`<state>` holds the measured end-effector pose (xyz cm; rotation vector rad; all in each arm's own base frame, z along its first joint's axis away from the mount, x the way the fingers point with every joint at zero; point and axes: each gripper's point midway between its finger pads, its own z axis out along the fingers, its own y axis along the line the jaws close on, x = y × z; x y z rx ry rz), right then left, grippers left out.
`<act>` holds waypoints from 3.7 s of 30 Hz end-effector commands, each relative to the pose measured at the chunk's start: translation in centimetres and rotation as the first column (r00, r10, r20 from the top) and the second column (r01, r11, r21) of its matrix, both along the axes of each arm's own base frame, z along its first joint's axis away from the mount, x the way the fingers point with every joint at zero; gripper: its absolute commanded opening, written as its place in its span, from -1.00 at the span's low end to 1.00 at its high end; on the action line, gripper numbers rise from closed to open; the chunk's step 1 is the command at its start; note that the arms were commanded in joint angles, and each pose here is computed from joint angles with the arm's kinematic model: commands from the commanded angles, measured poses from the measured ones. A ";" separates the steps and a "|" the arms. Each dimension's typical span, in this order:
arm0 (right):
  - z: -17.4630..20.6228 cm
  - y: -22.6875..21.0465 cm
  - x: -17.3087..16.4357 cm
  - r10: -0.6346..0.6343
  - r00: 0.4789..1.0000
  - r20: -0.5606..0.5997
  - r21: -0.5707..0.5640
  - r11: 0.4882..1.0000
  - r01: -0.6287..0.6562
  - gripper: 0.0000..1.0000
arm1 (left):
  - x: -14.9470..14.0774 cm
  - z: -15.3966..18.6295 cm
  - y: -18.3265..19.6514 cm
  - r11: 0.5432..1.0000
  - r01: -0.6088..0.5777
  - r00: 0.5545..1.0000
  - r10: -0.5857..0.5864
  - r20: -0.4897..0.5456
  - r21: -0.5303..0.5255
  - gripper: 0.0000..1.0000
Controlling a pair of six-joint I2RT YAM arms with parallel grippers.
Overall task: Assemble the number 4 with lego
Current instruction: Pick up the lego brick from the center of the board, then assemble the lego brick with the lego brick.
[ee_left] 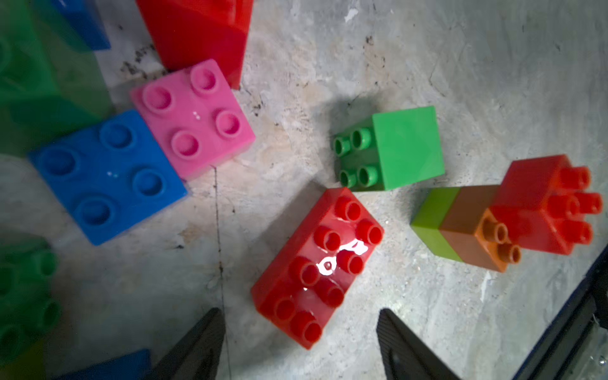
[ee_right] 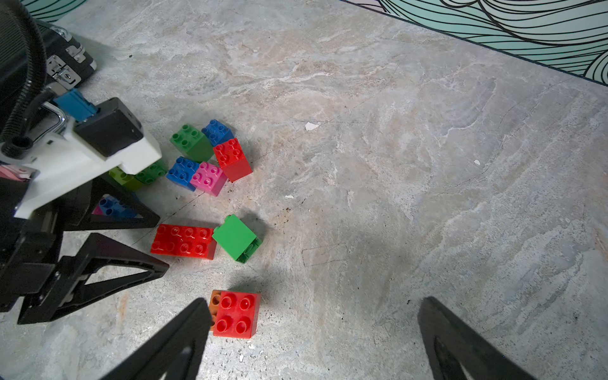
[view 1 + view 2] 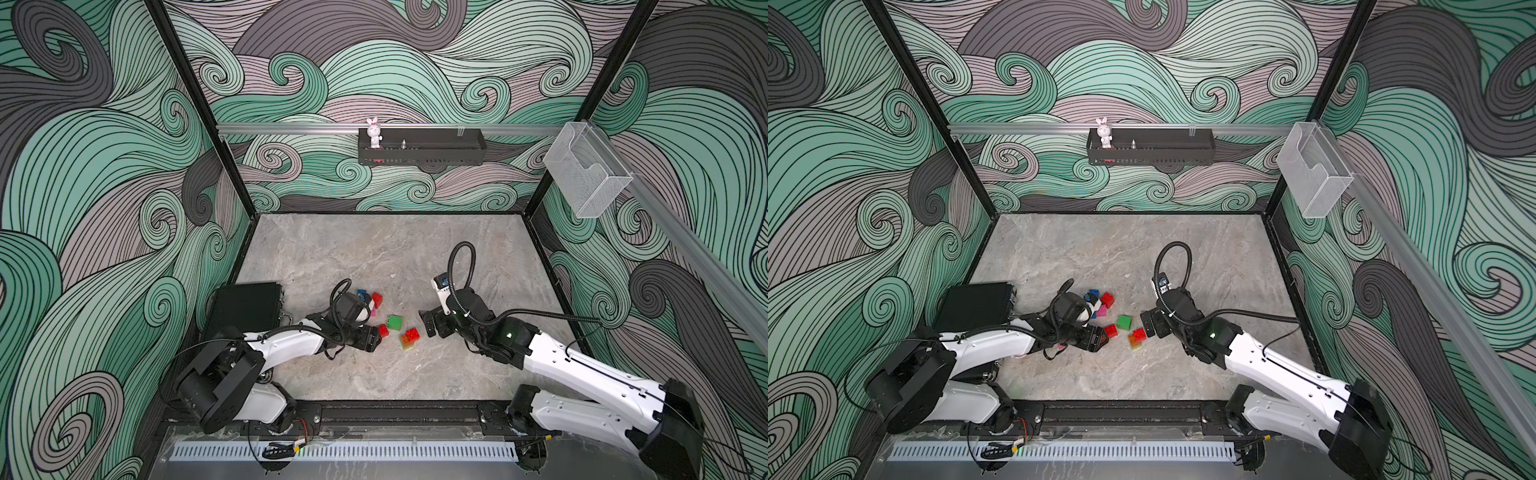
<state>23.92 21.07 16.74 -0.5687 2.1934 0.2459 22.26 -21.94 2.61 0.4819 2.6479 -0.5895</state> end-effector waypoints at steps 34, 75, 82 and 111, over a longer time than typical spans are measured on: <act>0.0 0.1 0.8 0.009 1.000 0.029 -0.043 0.999 -0.008 0.99 | -1.8 -1.4 -0.4 0.963 0.084 0.989 -0.112 0.094 0.255 -0.06; -5.2 -0.7 -5.5 0.147 0.870 -0.471 0.351 0.936 0.032 0.84 | -4.7 5.9 -4.8 0.898 0.412 0.827 -0.441 0.348 0.156 -1.00; -4.9 0.5 -5.4 0.222 0.847 -0.484 0.420 0.908 0.002 0.39 | -6.5 3.4 -5.5 0.771 0.564 0.739 -0.631 0.235 0.296 -1.00; -7.2 5.8 -4.4 0.412 0.693 -0.592 0.561 0.827 -0.012 -1.00 | -3.2 5.1 -7.1 0.814 0.496 0.731 -0.579 0.361 0.301 -1.00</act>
